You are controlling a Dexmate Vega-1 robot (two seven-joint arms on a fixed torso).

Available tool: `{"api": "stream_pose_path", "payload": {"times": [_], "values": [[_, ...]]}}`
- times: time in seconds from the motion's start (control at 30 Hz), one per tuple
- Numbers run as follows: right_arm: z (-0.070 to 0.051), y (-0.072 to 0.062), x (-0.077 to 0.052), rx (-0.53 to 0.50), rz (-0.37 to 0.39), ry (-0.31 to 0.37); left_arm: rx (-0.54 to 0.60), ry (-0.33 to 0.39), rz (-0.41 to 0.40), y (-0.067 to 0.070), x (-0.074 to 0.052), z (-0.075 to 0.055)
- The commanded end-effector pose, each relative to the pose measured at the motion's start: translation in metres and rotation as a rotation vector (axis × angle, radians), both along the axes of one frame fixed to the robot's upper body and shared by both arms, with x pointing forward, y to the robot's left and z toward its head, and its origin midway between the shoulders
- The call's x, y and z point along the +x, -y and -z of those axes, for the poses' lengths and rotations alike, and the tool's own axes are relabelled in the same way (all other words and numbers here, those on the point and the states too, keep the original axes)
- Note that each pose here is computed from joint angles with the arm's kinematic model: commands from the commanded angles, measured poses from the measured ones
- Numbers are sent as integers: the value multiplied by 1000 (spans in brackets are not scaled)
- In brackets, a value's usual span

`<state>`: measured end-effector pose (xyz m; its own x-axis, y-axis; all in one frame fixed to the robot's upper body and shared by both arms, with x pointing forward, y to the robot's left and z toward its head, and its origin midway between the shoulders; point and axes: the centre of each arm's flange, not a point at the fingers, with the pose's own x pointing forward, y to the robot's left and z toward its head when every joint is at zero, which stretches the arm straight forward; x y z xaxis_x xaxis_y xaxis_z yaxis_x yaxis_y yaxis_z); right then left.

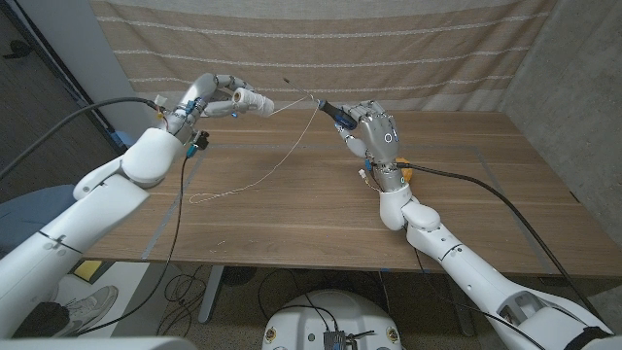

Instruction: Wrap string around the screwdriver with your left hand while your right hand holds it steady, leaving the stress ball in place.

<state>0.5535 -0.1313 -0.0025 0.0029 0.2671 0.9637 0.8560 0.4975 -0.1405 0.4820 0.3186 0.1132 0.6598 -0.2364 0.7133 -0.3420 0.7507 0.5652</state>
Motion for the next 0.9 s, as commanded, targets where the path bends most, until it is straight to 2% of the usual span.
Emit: {"api": "stream_pose_path", "payload": {"times": [0.03,0.37,0.43,0.47,0.5,0.63,0.9], "values": [[-9,8,17,64,22,-42,111,-46,38,17,-1,1],[-9,7,29,37,81,-57,209,-72,125,43,-6,-1],[-8,8,33,21,100,-57,203,-84,195,48,-5,-2],[-8,8,33,21,101,-57,204,-84,198,48,-5,-3],[-8,8,34,11,112,-56,202,-90,242,52,-4,-4],[-7,8,37,-4,134,-58,207,-102,330,61,-3,-8],[-3,10,40,-39,169,-58,198,-90,457,74,-5,-18]]}}
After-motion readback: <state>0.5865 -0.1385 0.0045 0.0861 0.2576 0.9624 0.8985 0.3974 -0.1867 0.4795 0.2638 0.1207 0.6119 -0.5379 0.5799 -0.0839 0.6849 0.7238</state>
